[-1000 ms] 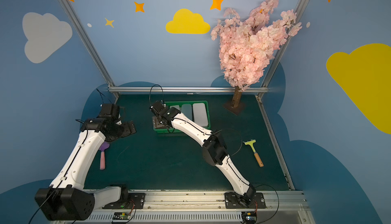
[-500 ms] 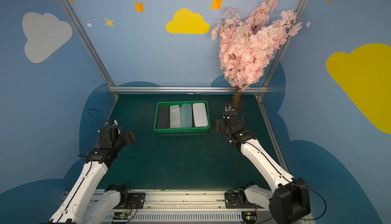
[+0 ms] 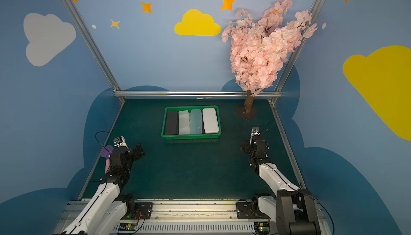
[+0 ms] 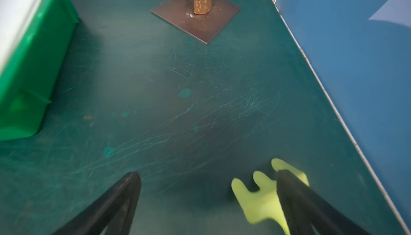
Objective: Put the pencil case into the storage box
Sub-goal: Reset both arms
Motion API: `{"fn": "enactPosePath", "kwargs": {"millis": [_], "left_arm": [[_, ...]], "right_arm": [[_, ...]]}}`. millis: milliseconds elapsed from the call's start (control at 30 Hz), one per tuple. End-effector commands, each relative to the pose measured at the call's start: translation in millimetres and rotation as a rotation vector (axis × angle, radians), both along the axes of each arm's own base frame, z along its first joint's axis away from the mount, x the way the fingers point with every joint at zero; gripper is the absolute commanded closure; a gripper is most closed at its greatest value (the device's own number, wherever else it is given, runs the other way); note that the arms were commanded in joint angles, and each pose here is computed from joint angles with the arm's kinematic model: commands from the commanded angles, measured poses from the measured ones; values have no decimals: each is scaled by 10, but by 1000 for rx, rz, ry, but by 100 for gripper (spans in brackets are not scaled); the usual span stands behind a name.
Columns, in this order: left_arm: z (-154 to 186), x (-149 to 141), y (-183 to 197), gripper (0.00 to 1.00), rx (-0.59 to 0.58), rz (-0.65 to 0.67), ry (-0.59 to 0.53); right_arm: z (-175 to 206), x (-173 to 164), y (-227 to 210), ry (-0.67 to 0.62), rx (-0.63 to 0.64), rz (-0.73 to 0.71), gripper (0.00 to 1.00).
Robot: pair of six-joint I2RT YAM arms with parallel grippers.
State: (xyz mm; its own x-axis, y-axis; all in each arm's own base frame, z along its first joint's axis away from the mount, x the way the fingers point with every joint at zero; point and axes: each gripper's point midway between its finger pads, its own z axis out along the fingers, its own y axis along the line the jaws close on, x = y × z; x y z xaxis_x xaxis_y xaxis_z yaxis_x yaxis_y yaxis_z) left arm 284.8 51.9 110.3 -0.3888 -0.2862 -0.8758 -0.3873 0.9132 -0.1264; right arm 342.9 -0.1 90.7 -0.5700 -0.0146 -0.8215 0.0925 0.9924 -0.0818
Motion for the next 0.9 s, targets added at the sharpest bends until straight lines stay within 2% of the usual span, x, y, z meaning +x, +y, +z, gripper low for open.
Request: {"fn": "enactPosePath", "kwargs": {"millis": [0, 167, 333, 433, 533, 767, 867], "left_arm": [[123, 176, 77, 0, 40, 25, -68], [-38, 422, 73, 0, 34, 20, -42], [-36, 662, 39, 0, 34, -10, -71], [-55, 785, -47, 0, 44, -76, -46], [-37, 825, -147, 0, 50, -145, -53], [-13, 995, -440, 0, 131, -347, -82], [-244, 1078, -595, 0, 166, -437, -140]], "right_arm": [[154, 344, 32, -70, 47, 3, 1], [-15, 681, 0, 11, 8, 13, 3], [5, 586, 38, -42, 24, 47, 3], [1, 512, 9, -92, 45, 43, 4], [-31, 484, 10, -154, 15, 30, 3], [-33, 479, 10, -132, 5, 24, 2], [-32, 476, 14, -134, 4, 25, 2]]}}
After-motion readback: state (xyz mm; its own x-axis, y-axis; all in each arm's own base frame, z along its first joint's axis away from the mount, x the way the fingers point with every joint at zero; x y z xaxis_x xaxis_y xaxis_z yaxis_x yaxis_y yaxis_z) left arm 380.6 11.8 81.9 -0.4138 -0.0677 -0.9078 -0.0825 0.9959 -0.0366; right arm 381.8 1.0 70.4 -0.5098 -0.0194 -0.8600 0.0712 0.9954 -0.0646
